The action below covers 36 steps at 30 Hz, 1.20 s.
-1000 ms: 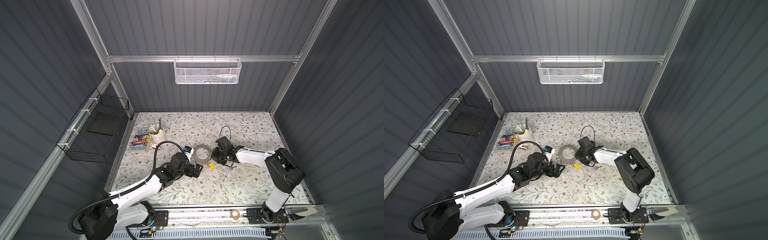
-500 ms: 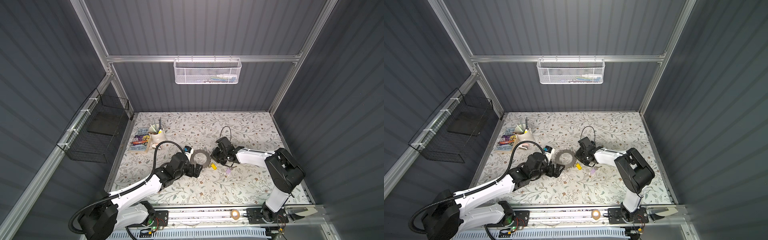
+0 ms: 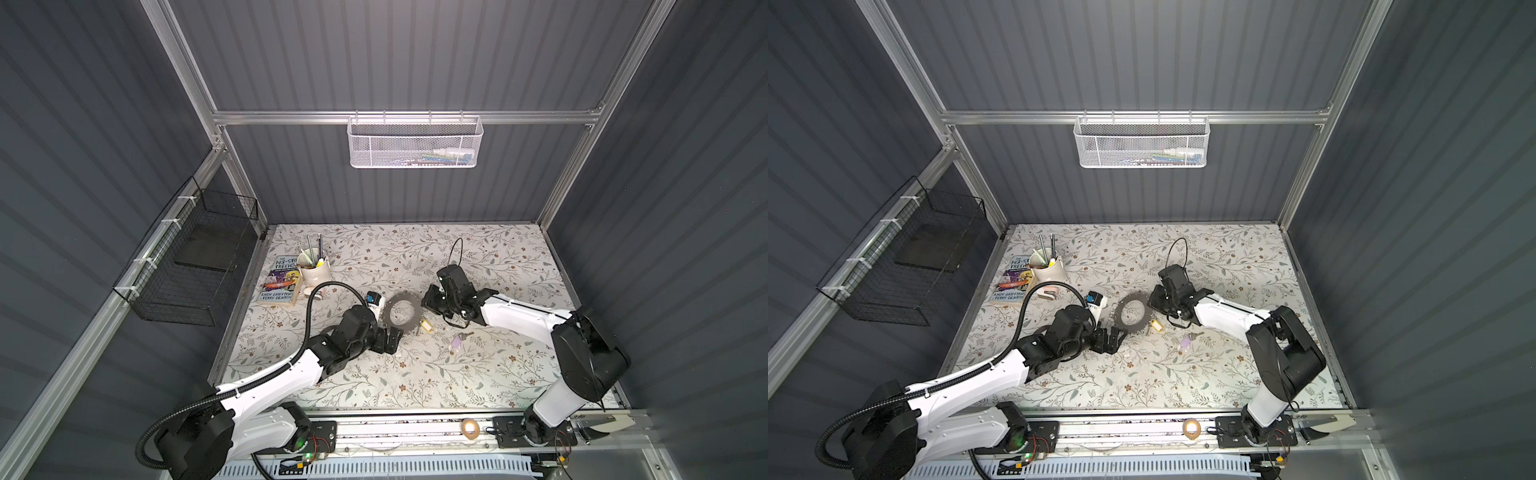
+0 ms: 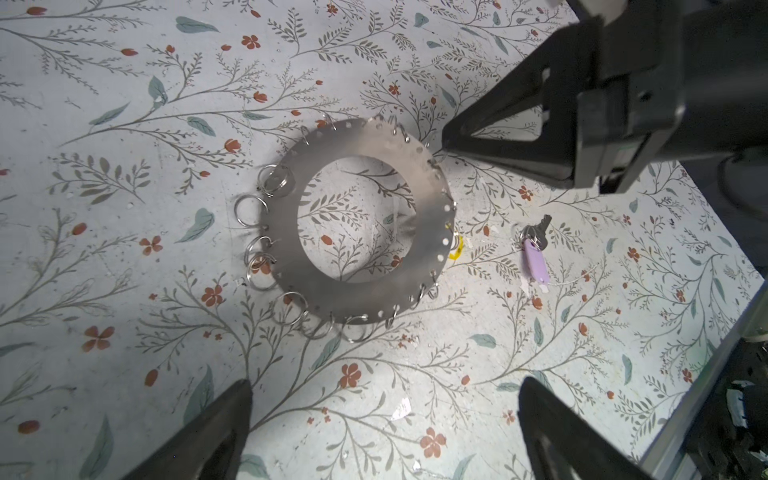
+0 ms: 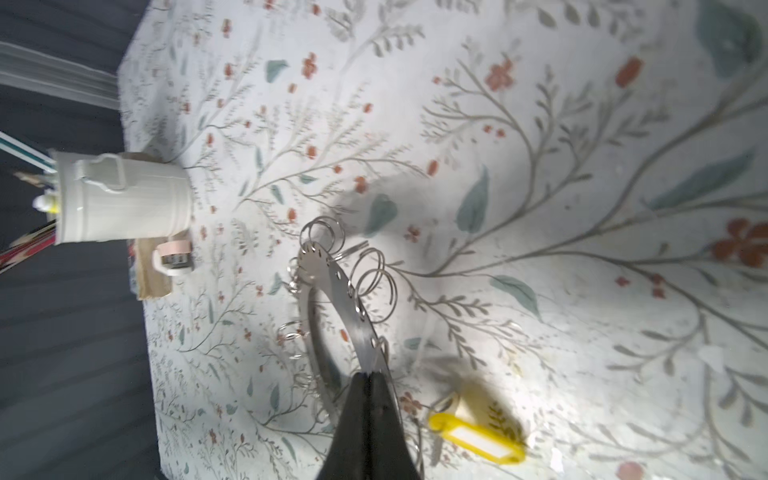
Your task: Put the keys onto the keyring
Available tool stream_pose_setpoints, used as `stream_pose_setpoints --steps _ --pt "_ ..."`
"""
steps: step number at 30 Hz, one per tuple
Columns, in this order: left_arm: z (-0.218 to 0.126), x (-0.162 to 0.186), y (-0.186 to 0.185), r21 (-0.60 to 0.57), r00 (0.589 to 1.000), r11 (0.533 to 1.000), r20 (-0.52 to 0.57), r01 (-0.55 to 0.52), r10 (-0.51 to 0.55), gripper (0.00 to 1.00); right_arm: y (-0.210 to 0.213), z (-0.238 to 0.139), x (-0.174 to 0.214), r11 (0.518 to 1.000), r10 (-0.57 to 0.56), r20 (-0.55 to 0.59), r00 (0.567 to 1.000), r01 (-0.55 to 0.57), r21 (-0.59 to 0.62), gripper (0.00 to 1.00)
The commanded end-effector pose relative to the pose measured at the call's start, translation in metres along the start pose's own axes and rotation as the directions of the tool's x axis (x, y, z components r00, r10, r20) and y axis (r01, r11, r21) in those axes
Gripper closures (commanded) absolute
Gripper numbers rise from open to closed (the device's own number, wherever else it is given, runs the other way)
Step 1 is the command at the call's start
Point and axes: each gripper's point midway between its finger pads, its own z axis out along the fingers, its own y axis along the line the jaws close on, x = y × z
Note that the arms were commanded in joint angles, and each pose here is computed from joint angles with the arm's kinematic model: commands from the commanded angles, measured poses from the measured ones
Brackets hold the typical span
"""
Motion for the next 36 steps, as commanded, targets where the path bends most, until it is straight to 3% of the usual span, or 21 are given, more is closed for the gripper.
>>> stream_pose_setpoints --steps 1,5,9,13,17,21,24,31,36 --pt "-0.012 -0.020 0.005 -0.036 0.998 0.999 0.057 -0.001 0.003 0.00 0.044 -0.018 -0.014 0.961 -0.229 0.040 0.973 0.232 -0.152 1.00" --pt "-0.025 -0.036 0.018 -0.026 0.991 0.997 0.117 0.075 -0.072 0.00 0.066 -0.032 -0.014 0.889 -0.363 0.039 0.931 0.359 -0.283 1.00" --pt "-0.038 -0.049 0.039 0.004 0.961 0.987 0.228 0.162 -0.158 0.01 0.069 -0.040 -0.016 0.830 -0.432 0.044 0.901 0.416 -0.371 1.00" --pt "-0.055 -0.065 0.040 0.019 0.918 0.995 0.384 0.101 -0.100 0.01 0.069 -0.044 -0.015 0.767 -0.525 0.078 0.848 0.511 -0.389 1.00" --pt "-0.072 -0.082 0.046 -0.036 0.873 0.997 0.486 0.063 -0.038 0.01 0.074 -0.050 -0.008 0.671 -0.619 0.130 0.774 0.608 -0.424 1.00" --pt "-0.070 -0.091 0.043 -0.063 0.873 0.998 0.486 -0.007 0.037 0.12 0.080 -0.061 -0.007 0.582 -0.680 0.211 0.702 0.692 -0.427 1.00" --pt "-0.061 -0.095 0.035 -0.057 0.886 0.996 0.455 -0.073 0.090 0.15 0.081 -0.064 -0.008 0.550 -0.705 0.239 0.667 0.728 -0.410 1.00" --pt "-0.053 -0.104 0.017 0.048 0.869 0.968 0.453 -0.245 0.198 0.20 0.082 -0.068 0.004 0.471 -0.699 0.321 0.639 0.750 -0.465 1.00" --pt "-0.056 -0.117 0.007 0.257 0.870 0.924 0.474 -0.284 0.136 0.28 0.076 -0.069 0.008 0.467 -0.687 0.341 0.641 0.750 -0.468 1.00"
